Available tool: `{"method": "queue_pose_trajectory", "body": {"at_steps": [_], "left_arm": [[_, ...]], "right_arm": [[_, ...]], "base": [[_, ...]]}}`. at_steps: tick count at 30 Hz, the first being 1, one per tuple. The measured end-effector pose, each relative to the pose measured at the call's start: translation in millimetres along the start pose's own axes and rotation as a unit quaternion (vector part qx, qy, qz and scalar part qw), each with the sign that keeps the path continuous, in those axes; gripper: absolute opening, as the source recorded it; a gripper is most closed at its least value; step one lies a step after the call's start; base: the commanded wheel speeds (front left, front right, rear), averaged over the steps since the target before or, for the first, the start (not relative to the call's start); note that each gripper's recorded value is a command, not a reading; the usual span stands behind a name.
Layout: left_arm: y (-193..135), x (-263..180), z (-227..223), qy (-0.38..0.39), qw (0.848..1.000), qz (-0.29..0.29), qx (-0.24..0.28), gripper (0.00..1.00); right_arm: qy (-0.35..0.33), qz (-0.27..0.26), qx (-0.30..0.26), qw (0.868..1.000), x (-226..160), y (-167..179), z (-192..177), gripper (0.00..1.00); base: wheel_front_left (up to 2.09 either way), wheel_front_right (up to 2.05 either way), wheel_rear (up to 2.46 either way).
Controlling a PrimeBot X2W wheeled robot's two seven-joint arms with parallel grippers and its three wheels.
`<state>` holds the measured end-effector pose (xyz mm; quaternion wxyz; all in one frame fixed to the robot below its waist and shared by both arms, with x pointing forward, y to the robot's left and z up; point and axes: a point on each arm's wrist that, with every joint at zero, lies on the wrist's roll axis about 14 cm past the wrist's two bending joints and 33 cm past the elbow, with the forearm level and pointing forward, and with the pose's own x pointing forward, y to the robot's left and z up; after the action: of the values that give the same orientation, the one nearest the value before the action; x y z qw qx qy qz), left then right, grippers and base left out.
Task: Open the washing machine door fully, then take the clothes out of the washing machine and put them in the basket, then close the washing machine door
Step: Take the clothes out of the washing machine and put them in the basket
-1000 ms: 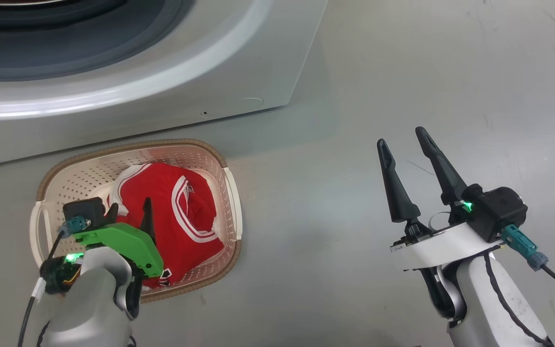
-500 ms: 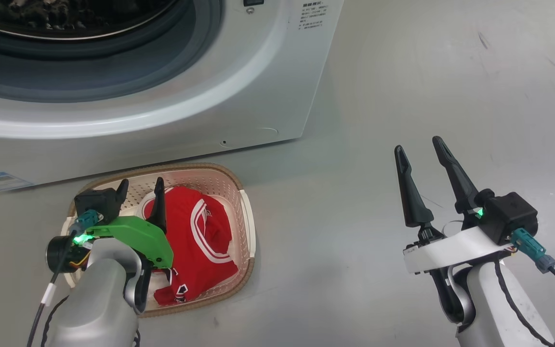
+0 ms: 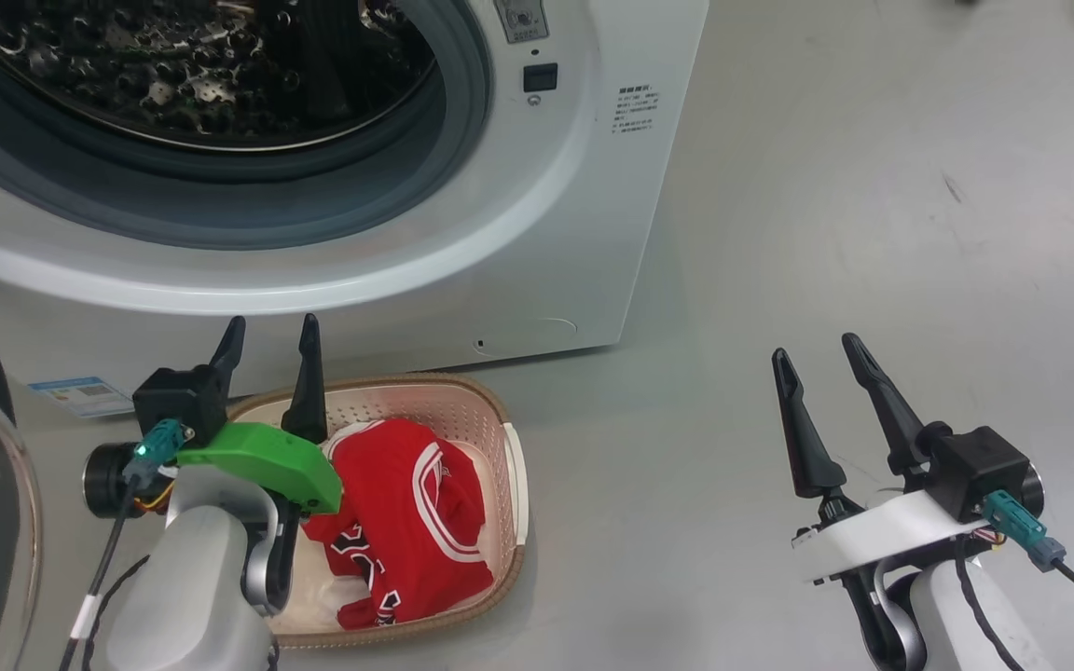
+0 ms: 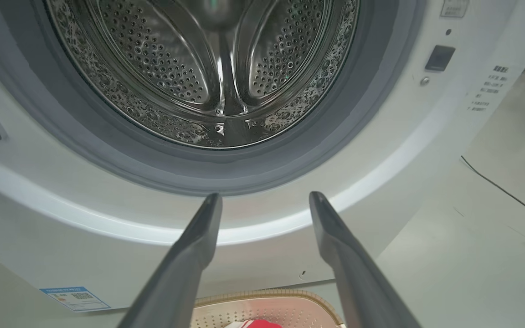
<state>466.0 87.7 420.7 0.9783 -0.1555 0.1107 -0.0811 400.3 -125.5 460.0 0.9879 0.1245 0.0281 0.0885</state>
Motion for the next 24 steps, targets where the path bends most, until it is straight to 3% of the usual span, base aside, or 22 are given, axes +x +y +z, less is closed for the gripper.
{"method": "queue_pose_trajectory", "body": {"at_steps": [9,24], "left_arm": [[2.0,-32.6,33.5,-0.057,0.998,0.011,0.019,1.00],[19.9,-90.1,32.1,-0.072,0.996,0.048,0.023,1.00]], "right_arm": [[-0.015,0.013,-0.009,1.000,-9.6,11.0,11.5,1.00],[-0.019,0.022,-0.012,1.000,-28.4,22.4,14.5,1.00]], "base": [[0.00,0.00,0.00],[0.00,0.00,0.00]]}}
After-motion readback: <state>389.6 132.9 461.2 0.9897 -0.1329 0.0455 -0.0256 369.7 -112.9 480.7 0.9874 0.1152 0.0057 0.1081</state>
